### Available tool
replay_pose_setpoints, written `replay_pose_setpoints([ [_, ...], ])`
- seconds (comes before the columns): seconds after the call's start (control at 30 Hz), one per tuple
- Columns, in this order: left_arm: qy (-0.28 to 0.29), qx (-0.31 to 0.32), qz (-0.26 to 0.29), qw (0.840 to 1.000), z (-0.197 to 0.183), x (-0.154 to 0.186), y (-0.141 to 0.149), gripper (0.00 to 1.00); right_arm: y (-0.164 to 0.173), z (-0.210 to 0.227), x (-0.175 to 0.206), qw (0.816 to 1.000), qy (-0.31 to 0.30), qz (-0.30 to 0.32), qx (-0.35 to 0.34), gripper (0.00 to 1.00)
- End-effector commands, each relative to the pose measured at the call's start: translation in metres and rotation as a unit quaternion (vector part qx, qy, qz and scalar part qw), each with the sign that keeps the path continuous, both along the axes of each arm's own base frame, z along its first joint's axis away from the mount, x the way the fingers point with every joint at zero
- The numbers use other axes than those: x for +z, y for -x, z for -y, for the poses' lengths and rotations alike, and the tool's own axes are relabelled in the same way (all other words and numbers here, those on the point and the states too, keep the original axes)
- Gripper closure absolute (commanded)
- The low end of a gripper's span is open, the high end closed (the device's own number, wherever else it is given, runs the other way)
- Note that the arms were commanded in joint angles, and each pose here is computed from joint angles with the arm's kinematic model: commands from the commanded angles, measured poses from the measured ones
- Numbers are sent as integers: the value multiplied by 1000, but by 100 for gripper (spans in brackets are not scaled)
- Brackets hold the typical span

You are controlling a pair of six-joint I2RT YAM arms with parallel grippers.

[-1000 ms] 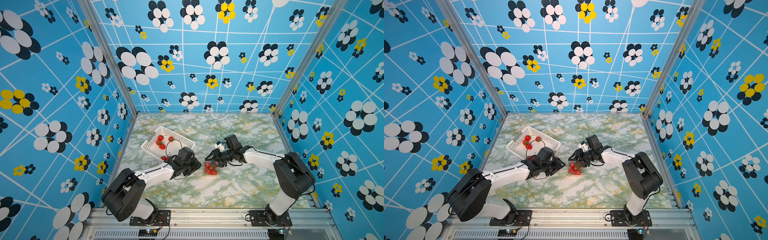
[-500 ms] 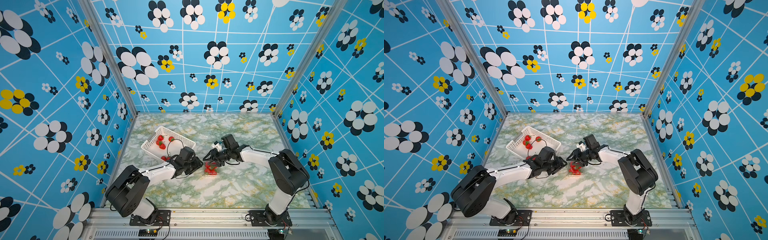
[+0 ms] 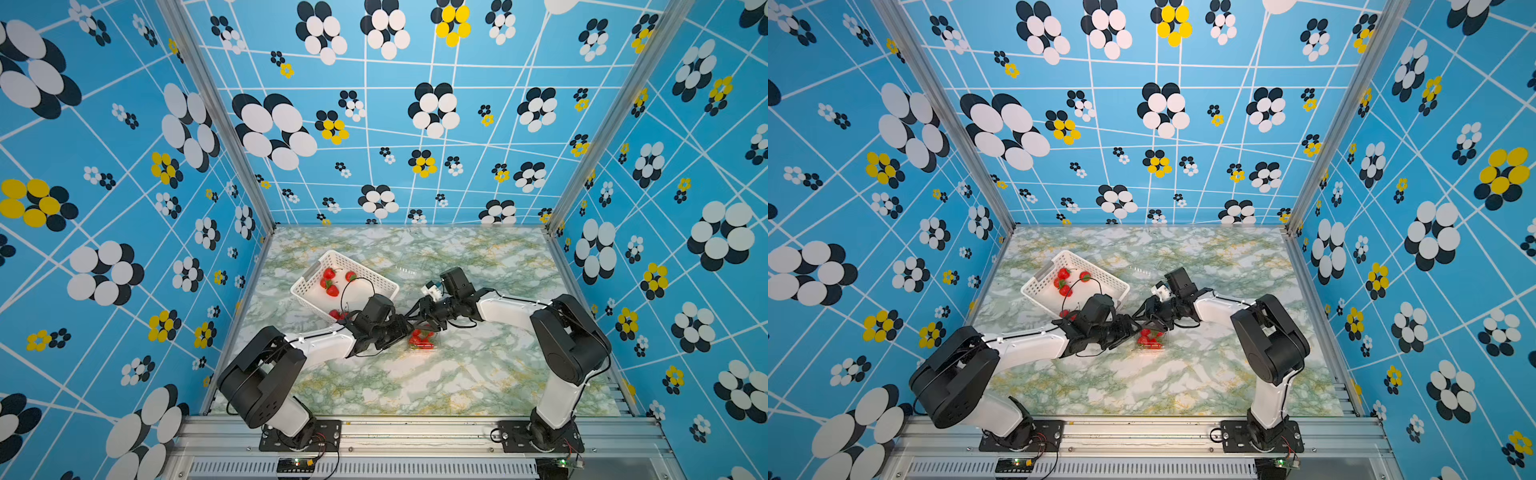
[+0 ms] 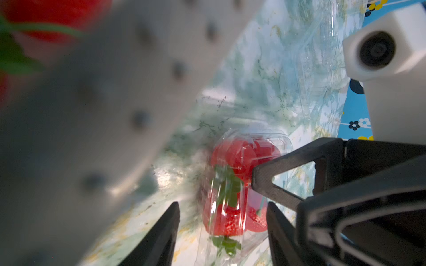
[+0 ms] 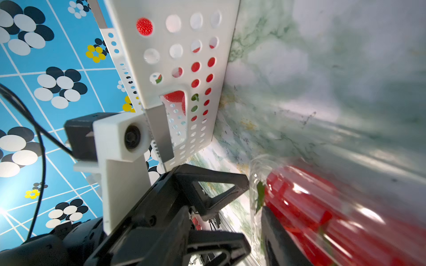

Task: Pack strawberries into containers
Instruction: Close the packing box at the center of the board.

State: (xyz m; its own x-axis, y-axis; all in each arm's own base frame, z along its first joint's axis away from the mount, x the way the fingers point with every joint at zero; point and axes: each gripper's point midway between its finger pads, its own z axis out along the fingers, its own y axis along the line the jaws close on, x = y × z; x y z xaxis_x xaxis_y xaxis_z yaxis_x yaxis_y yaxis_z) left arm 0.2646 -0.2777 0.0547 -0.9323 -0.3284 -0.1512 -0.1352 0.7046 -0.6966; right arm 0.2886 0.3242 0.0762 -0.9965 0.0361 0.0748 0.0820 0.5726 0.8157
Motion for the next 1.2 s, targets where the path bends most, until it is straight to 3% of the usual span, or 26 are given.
replay_pose_setpoints([
  [0.0,-22,-30,-53,998,2,-23,21,39,7,-1,-10,1000,16,-10,8,48],
  [0.17,-29,-40,-60,997,1,-28,29,38,8,0,-13,1000,18,-12,9,49],
  [0.4,-37,-54,-72,995,-1,-32,41,47,10,2,-16,1000,24,-12,8,49],
  [0.57,-48,-63,-81,994,-5,-37,49,48,10,3,-16,1000,25,-10,8,49],
  [1.17,-58,-39,-104,992,-21,-52,56,56,14,8,-17,1000,30,-8,2,50],
])
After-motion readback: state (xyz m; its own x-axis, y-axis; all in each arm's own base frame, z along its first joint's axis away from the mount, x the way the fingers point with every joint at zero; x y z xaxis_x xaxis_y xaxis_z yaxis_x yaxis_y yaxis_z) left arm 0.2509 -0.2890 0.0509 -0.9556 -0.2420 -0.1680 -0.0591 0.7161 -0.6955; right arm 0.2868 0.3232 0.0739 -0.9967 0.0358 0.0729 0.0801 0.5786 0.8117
